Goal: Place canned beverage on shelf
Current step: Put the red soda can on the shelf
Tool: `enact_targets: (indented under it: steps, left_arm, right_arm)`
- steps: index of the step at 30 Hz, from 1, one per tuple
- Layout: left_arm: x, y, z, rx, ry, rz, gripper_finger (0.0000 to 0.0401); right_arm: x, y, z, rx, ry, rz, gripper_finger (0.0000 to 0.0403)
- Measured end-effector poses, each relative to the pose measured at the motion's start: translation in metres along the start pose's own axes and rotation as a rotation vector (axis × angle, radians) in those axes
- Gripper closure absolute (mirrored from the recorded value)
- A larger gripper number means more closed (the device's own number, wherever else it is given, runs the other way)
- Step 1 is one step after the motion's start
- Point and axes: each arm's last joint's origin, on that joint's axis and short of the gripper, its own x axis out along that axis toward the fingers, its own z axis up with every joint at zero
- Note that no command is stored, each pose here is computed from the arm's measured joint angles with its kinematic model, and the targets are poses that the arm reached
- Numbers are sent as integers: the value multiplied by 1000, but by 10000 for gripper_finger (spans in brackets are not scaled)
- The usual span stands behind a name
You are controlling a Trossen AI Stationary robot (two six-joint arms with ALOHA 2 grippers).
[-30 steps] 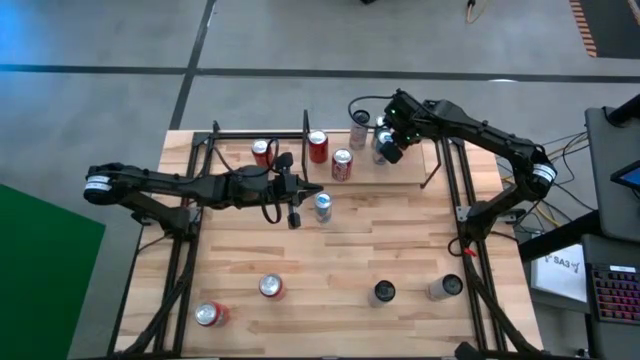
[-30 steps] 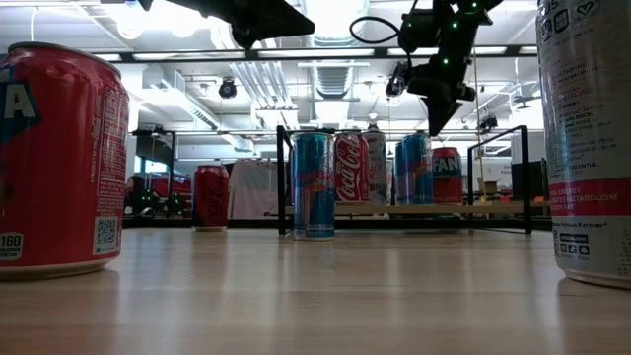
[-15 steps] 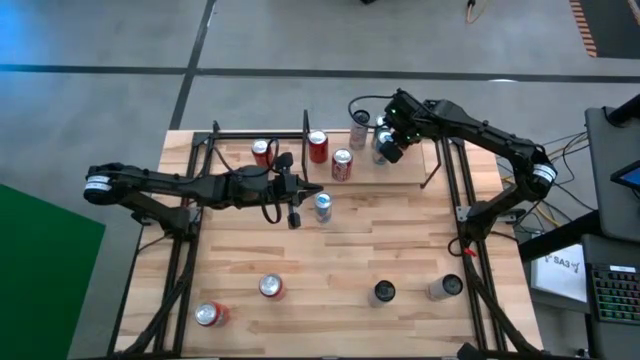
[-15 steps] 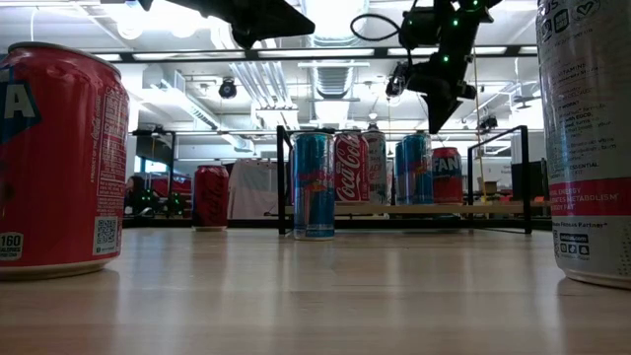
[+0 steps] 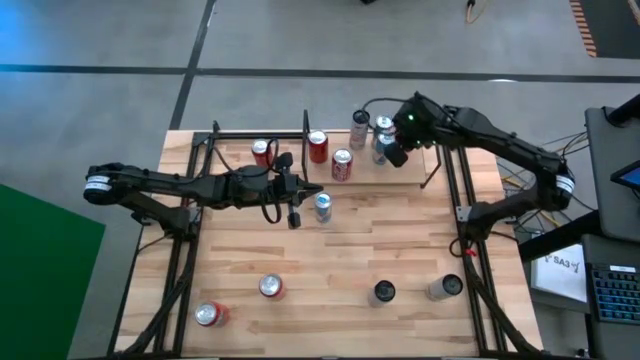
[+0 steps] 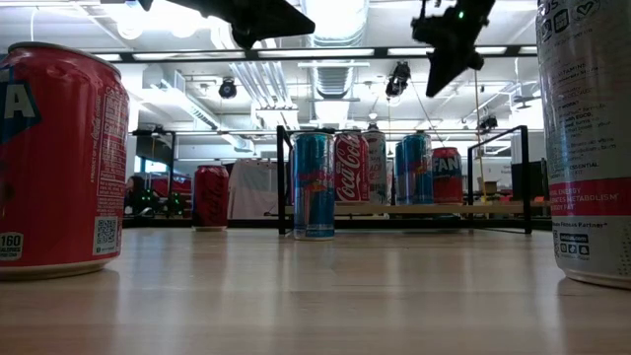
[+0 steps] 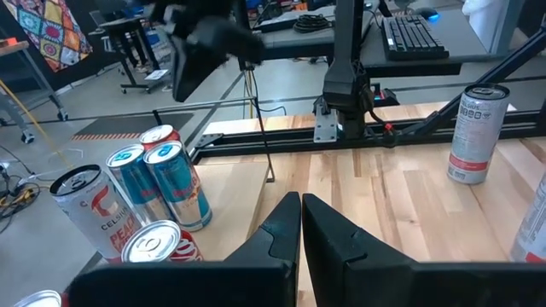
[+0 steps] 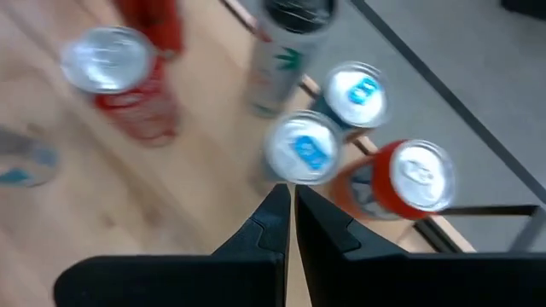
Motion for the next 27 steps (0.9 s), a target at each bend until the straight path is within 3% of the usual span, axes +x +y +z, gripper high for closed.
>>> enact_targets:
  steps: [14, 23, 27]
  left_arm:
    - [-4, -4, 21, -30, 44, -34, 401]
    - [-27, -13, 44, 16, 344, -115, 401]
    - [-40, -18, 54, -21, 429, -137, 401]
  right_arm:
    - [-40, 70, -18, -133, -108, 188, 390]
    - [-54, 99, -31, -195, -126, 240, 390]
    - [-58, 105, -34, -201, -125, 264, 390]
